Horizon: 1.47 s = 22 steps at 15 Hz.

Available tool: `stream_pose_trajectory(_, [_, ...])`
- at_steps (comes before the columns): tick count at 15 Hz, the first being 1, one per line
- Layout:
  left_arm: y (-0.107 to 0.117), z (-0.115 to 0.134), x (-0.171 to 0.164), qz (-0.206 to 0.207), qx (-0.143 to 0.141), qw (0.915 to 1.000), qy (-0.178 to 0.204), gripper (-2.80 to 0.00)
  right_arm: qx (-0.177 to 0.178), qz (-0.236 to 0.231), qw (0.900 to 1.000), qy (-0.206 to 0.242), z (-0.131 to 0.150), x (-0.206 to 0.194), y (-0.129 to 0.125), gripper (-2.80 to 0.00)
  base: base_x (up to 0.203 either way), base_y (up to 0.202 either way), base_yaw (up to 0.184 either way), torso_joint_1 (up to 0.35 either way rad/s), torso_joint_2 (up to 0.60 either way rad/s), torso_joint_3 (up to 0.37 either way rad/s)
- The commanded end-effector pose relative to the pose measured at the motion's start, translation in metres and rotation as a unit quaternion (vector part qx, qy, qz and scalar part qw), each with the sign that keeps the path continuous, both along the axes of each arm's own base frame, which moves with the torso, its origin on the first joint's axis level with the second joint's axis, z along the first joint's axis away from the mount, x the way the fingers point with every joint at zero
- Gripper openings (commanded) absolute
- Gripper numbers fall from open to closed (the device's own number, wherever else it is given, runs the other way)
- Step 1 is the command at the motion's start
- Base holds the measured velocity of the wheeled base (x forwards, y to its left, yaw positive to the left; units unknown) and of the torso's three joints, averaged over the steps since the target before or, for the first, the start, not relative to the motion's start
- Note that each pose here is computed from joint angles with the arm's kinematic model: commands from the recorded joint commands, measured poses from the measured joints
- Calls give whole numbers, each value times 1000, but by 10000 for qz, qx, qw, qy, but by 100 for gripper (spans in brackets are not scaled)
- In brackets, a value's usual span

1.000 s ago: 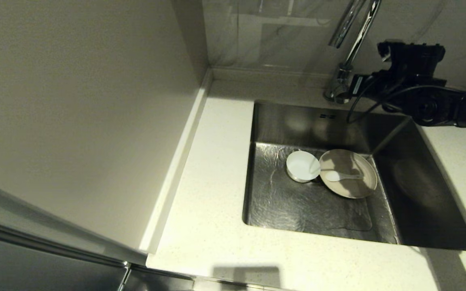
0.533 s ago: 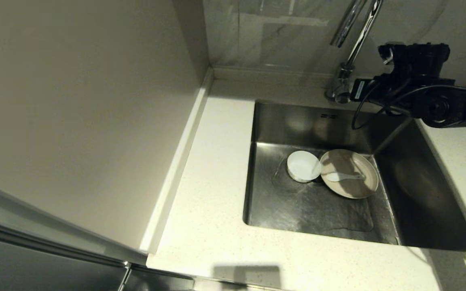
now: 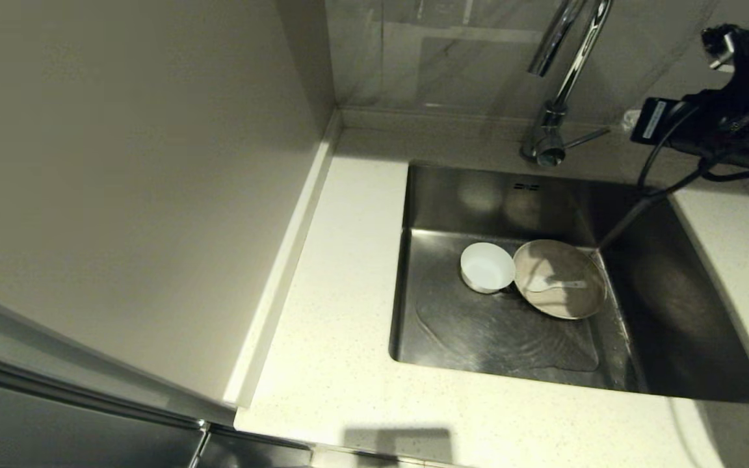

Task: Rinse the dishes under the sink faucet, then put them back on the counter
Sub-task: Put a bowl back to the table from the sink

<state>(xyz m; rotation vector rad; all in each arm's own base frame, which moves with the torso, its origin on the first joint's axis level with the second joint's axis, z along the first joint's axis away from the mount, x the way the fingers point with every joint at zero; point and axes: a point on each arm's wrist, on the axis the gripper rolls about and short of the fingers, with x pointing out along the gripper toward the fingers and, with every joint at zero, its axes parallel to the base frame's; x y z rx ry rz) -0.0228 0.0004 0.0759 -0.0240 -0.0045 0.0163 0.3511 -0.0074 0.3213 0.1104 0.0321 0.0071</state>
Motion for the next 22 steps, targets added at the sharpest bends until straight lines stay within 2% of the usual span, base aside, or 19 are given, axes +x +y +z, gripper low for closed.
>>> stream_pose_trajectory(1, [0,0,0,2,-3,10000,-17,-280,-69,-155,9998,60,2,-46,-16,-280,0,0,0,0,0,0])
stream_pose_trajectory(3, [0,0,0,2,-3,10000,-17,-280,-210,16,9983,550,-24,-59,-29,-280,0,0,0,0,0,0])
stream_pose_trajectory(5, [0,0,0,2,-3,10000,-17,-280,-260,211,9942,1027,-44,-65,-31,-280,0,0,0,0,0,0])
stream_pose_trajectory(8, [0,0,0,2,-3,10000,-17,-280,-778,333,9866,1394,-49,-78,-26,-280,0,0,0,0,0,0])
stream_pose_trajectory(9, [0,0,0,2,-3,10000,-22,-280,-824,314,9852,1467,-50,-87,-23,-280,0,0,0,0,0,0])
stream_pose_trajectory(10, [0,0,0,2,-3,10000,-17,-280,-889,291,9813,1682,-61,-91,-19,-280,0,0,0,0,0,0])
stream_pose_trajectory(12, [0,0,0,2,-3,10000,-17,-280,-1368,30,9686,2076,-79,-91,-17,-280,0,0,0,0,0,0])
stream_pose_trajectory(13, [0,0,0,2,-3,10000,-17,-280,-1435,50,9646,2211,-83,-88,-17,-280,0,0,0,0,0,0])
stream_pose_trajectory(17, [0,0,0,2,-3,10000,-17,-280,-1539,303,9408,3005,-98,-79,-13,-280,0,0,0,0,0,0])
stream_pose_trajectory(19, [0,0,0,2,-3,10000,-17,-280,-1498,330,9364,3155,-101,-69,-13,-280,0,0,0,0,0,0])
stream_pose_trajectory(22, [0,0,0,2,-3,10000,-17,-280,-1461,406,9382,3113,-95,-51,-7,-280,0,0,0,0,0,0])
